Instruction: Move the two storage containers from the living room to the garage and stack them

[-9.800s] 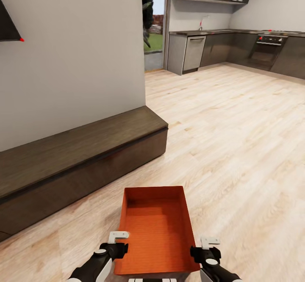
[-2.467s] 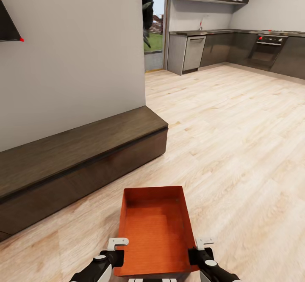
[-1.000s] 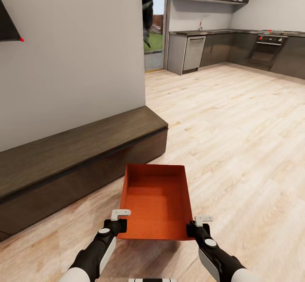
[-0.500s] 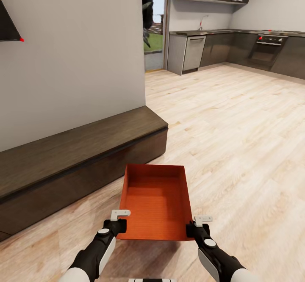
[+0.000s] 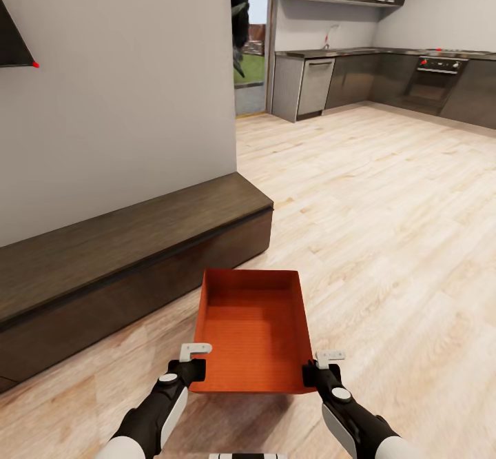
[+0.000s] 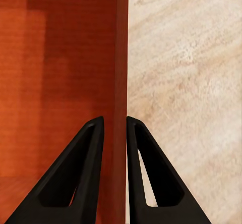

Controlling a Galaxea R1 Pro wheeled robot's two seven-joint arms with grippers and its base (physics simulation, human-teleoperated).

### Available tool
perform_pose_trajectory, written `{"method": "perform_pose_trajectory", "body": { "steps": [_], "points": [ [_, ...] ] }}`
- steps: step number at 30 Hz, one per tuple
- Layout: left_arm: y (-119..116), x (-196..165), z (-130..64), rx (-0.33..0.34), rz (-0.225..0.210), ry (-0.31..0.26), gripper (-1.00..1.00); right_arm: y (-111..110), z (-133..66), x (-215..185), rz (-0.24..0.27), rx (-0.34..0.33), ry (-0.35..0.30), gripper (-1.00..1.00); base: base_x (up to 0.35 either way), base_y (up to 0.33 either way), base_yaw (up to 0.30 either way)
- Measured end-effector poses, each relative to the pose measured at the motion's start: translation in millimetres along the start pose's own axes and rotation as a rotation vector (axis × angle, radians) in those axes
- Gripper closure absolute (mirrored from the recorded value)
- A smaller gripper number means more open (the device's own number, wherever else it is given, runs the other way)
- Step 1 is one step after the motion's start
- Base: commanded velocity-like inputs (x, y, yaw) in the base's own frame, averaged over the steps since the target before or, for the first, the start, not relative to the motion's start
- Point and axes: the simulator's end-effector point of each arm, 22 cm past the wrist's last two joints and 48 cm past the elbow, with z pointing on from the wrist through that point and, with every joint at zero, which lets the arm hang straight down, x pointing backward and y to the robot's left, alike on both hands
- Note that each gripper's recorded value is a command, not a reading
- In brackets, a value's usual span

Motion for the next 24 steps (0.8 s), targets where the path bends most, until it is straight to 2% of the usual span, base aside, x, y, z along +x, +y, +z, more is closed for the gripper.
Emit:
{"method": "perform_pose_trajectory", "body": {
  "steps": [24],
  "points": [
    [0.8,1.0,0.2,0.000,0.000,0.002,1.00,0.7,-0.1,0.4,-0.001,0.000,0.003,1.00,0.000,0.000,0.000]
  ]
}}
